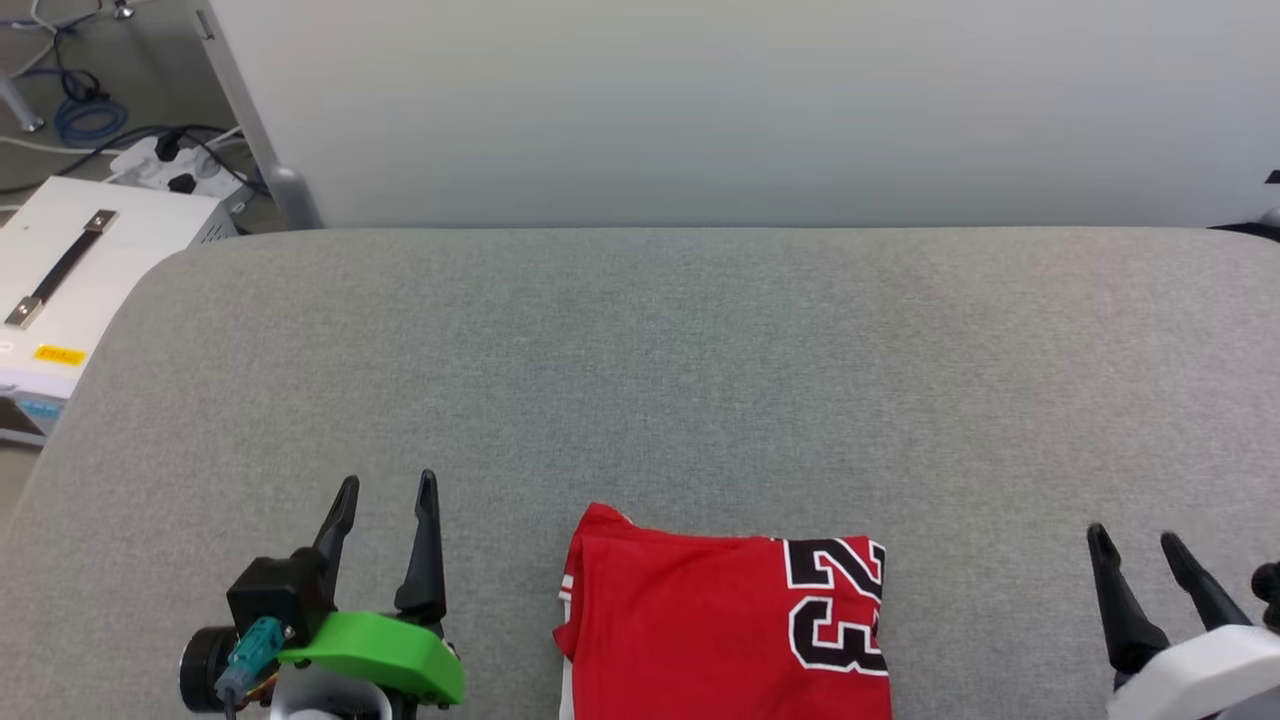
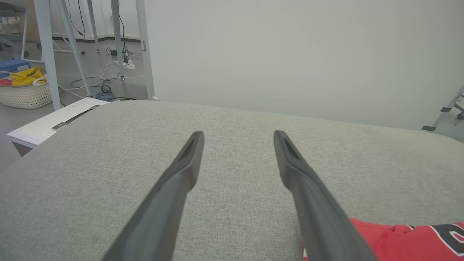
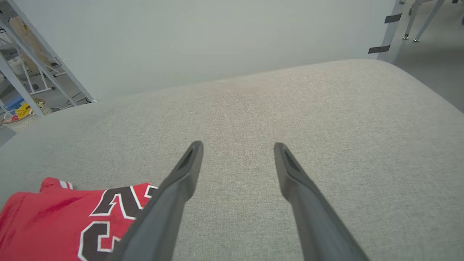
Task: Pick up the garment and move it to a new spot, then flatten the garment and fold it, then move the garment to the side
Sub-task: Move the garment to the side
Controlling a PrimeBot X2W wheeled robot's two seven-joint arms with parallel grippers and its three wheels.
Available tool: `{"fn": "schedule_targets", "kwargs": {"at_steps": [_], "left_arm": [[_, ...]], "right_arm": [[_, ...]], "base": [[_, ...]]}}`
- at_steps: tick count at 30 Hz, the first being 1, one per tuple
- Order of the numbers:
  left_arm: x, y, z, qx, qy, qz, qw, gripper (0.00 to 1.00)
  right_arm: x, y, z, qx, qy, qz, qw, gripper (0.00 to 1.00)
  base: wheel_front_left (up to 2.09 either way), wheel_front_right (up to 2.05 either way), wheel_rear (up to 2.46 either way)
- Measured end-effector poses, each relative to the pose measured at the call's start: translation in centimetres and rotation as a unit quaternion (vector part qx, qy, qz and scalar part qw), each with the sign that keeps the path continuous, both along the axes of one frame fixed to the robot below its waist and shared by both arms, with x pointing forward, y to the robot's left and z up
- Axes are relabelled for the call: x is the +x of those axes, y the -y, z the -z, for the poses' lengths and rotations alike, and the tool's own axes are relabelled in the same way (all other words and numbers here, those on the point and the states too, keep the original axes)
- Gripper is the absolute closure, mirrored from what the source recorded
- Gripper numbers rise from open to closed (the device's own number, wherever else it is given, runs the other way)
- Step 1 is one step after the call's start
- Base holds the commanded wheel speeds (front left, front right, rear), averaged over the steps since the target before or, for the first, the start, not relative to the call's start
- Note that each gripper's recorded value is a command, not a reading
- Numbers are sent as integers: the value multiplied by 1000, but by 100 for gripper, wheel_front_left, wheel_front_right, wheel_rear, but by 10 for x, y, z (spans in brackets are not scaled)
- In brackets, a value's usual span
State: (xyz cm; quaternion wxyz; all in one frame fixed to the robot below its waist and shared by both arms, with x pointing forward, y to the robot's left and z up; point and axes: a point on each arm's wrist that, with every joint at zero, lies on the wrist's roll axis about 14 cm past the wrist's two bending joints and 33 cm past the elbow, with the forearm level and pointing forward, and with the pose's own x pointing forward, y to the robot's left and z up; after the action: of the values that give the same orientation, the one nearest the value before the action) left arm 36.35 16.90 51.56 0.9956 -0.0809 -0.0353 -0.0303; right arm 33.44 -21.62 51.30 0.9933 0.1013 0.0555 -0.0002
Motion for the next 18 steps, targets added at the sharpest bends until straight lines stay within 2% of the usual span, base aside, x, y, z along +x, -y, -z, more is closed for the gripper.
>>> {"fn": "schedule_targets", "kwargs": {"at_steps": [3, 6, 11, 18], "left_arm": [[5, -1, -4, 1, 7, 0, 1000, 0], [11, -1, -7, 2, 12, 0, 1000, 0], [19, -3, -4, -5, 9, -7, 1000, 0], [28, -7, 2, -6, 4, -15, 1000, 0]], "right_arm": [[0, 2, 28, 27, -66, -14, 997, 0], [-3, -14, 56, 55, -139, -50, 988, 0], [-10, -60, 91, 93, -237, -133, 958, 0], [-16, -113, 113, 126, -306, -229, 915, 0]], "base": [[0, 0, 0], [0, 0, 0], [0, 0, 0], [0, 0, 0]]}}
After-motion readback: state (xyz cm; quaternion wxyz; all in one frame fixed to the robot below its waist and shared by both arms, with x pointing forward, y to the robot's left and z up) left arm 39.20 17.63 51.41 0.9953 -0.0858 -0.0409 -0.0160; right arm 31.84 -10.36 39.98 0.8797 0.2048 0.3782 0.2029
